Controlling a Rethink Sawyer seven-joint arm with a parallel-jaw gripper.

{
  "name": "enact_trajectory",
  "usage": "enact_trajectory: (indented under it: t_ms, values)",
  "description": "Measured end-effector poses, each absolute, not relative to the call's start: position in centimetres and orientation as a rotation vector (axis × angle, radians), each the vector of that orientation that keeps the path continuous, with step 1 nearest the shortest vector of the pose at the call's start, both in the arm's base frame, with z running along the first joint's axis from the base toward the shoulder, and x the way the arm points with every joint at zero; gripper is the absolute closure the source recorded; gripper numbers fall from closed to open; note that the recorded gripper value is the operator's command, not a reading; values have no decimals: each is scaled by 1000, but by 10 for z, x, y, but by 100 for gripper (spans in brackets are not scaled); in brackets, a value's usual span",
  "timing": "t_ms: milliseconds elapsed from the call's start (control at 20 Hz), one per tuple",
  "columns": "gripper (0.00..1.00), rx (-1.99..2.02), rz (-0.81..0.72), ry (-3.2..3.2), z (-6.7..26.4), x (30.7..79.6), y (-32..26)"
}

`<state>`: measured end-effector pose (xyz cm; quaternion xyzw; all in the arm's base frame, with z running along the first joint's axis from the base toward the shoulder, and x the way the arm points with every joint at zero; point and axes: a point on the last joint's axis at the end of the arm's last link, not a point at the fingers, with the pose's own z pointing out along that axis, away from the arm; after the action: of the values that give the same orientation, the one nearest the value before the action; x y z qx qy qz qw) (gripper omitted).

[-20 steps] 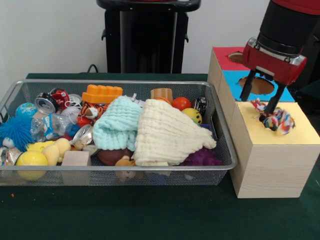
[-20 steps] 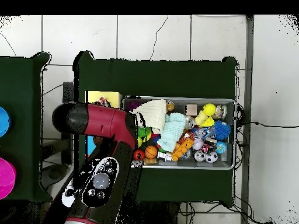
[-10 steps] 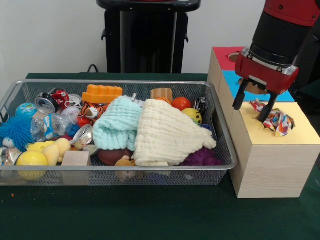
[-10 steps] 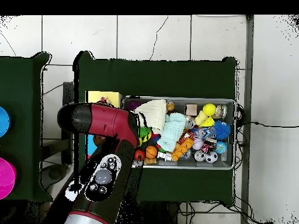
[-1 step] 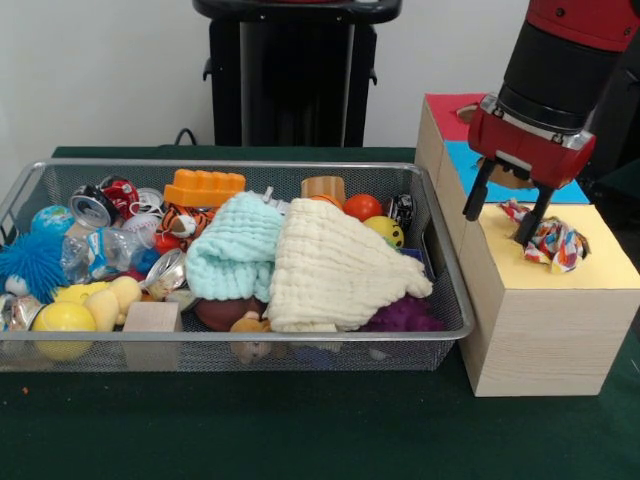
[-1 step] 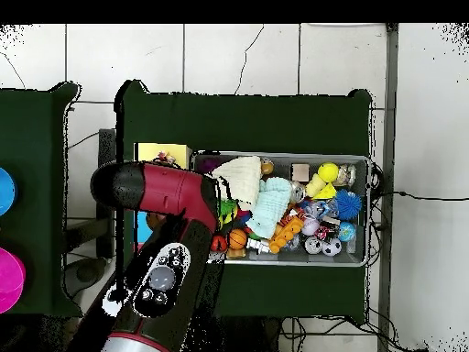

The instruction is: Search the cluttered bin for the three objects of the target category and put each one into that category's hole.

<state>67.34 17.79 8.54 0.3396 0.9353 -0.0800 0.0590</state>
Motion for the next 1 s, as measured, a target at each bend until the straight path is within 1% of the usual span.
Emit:
enact_trajectory:
  t_ms: [250,300,1000]
  values:
    - [0,1031,-242,2832,86,674,177]
    - [100,1031,-238,2828,86,675,177]
    - [100,1052,-217,2790,96,696,159]
